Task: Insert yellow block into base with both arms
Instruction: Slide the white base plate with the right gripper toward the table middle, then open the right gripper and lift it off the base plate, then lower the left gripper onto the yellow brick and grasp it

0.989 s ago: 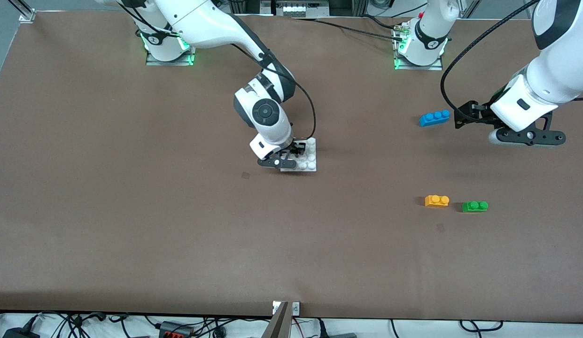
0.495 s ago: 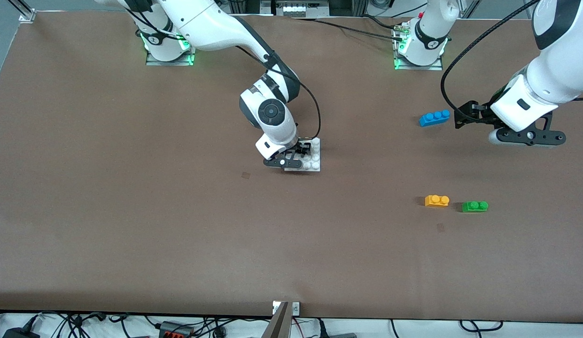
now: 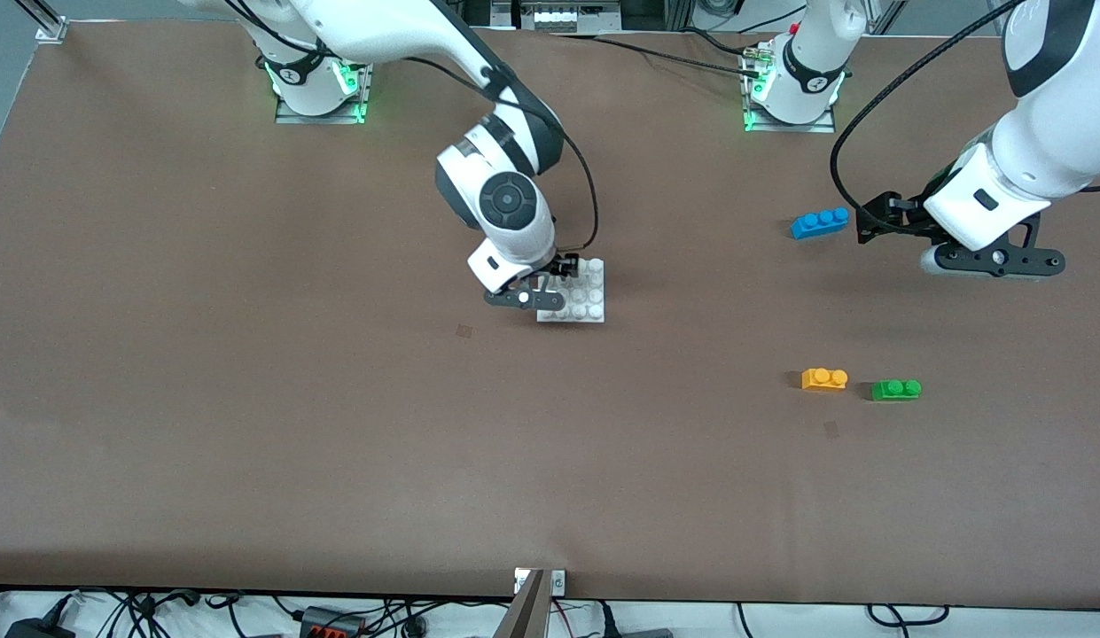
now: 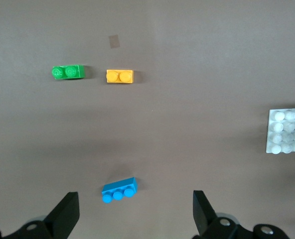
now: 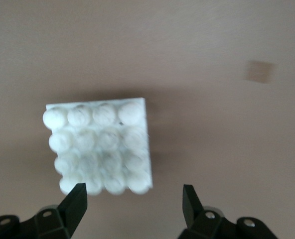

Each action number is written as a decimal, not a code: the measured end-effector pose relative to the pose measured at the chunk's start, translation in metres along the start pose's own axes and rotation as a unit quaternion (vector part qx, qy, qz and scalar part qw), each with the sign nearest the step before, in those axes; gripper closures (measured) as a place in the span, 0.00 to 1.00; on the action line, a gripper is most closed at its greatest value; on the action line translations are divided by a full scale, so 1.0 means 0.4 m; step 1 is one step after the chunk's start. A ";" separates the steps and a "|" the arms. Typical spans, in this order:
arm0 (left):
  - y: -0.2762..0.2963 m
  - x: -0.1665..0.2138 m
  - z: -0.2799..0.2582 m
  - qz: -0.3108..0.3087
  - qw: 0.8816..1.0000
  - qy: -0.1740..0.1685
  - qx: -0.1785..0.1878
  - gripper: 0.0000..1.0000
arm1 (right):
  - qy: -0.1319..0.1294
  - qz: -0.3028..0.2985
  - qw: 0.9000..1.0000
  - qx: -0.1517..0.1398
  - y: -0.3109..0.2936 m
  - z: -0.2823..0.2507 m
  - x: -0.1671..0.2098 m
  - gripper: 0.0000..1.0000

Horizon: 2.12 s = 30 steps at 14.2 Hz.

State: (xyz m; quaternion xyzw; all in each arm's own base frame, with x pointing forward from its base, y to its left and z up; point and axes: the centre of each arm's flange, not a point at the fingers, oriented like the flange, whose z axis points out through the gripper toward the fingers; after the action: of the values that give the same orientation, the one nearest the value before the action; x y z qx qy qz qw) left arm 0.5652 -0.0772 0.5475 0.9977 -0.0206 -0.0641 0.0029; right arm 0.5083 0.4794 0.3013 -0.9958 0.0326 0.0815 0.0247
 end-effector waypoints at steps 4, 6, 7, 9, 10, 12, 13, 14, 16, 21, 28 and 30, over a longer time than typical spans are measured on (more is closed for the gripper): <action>0.006 0.098 0.146 -0.001 1.000 -0.013 0.002 0.00 | -0.040 -0.037 0.998 -0.015 0.231 -0.201 0.097 0.00; 0.009 0.164 0.273 -0.003 1.000 -0.020 0.001 0.00 | -0.050 -0.023 0.998 -0.011 0.373 -0.282 0.155 0.00; 0.010 0.196 0.338 -0.004 1.000 -0.019 0.001 0.00 | -0.053 -0.020 0.998 -0.010 0.441 -0.319 0.175 0.00; 0.015 0.250 0.455 -0.003 1.000 -0.002 0.001 0.00 | -0.043 -0.029 0.999 -0.012 0.566 -0.394 0.208 0.00; 0.016 0.268 0.503 0.006 1.000 0.005 0.001 0.00 | -0.040 -0.035 0.998 -0.021 0.627 -0.431 0.214 0.00; 0.004 0.295 0.580 0.043 0.999 0.014 0.001 0.00 | -0.046 -0.050 0.996 -0.059 0.742 -0.504 0.200 0.00; -0.009 0.307 0.611 0.052 0.998 0.019 0.001 0.00 | -0.048 -0.057 0.994 -0.077 0.790 -0.547 0.183 0.00; -0.026 0.315 0.635 0.056 0.998 0.020 0.003 0.00 | -0.046 -0.061 0.994 -0.084 0.833 -0.591 0.165 0.00; -0.069 0.325 0.661 0.061 0.998 0.023 0.008 0.00 | -0.037 -0.072 0.993 -0.080 0.929 -0.673 0.137 0.00; -0.124 0.340 0.703 0.064 0.997 0.031 0.016 0.00 | -0.015 -0.117 0.991 -0.057 1.137 -0.705 0.144 0.00; -0.137 0.325 0.797 0.062 0.998 0.028 0.018 0.00 | 0.055 -0.080 0.994 -0.044 1.248 -0.782 0.029 0.00; -0.139 0.323 0.805 0.061 0.998 0.025 0.018 0.00 | 0.081 -0.077 0.993 -0.037 1.252 -0.834 0.007 0.00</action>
State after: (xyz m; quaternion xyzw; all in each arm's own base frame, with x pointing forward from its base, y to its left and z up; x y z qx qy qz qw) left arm 0.6545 -0.0282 0.2113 0.9958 -0.0829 -0.0380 -0.0101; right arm 0.5300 -0.0382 0.6077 -0.9989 -0.0452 0.0000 -0.0090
